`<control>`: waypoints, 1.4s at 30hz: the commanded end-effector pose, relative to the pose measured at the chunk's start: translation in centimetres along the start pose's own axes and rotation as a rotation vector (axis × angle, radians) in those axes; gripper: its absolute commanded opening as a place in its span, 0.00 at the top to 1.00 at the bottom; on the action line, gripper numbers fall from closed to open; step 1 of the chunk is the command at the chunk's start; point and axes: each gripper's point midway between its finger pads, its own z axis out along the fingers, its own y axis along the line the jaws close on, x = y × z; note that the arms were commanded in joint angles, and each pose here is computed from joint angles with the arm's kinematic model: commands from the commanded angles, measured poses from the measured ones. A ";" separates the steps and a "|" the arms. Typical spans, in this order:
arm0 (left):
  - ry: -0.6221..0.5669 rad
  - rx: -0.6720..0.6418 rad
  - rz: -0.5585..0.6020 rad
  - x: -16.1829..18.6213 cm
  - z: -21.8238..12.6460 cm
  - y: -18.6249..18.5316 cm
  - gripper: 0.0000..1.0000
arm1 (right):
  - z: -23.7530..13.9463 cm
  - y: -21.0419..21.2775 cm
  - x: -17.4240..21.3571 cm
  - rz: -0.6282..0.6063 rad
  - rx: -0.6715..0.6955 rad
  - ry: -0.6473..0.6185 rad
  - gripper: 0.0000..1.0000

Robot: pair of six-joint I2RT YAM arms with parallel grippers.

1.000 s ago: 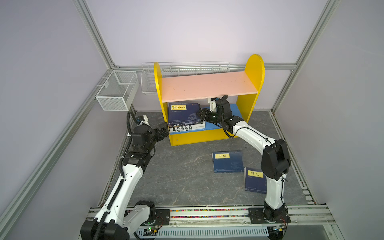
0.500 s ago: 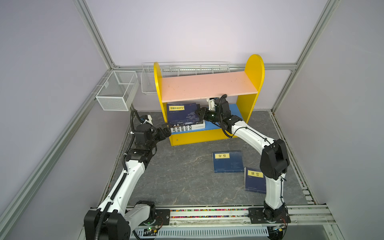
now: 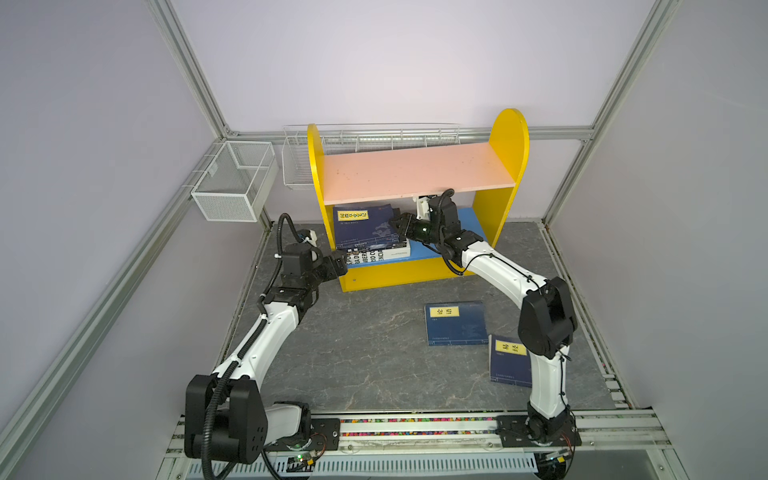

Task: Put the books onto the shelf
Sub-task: 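Push the dark-blue book deeper onto the shelf beside the other books with the right gripper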

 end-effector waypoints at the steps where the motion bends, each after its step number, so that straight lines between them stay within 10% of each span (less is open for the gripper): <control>1: -0.088 -0.005 -0.005 -2.1 0.0 0.0 0.08 | 0.7 2.0 -0.1 -0.022 -0.066 -0.013 0.64; 42: -0.127 -0.021 -0.052 -0.8 1.9 1.3 0.27 | 0.7 1.7 0.5 -0.035 -0.064 -0.001 0.58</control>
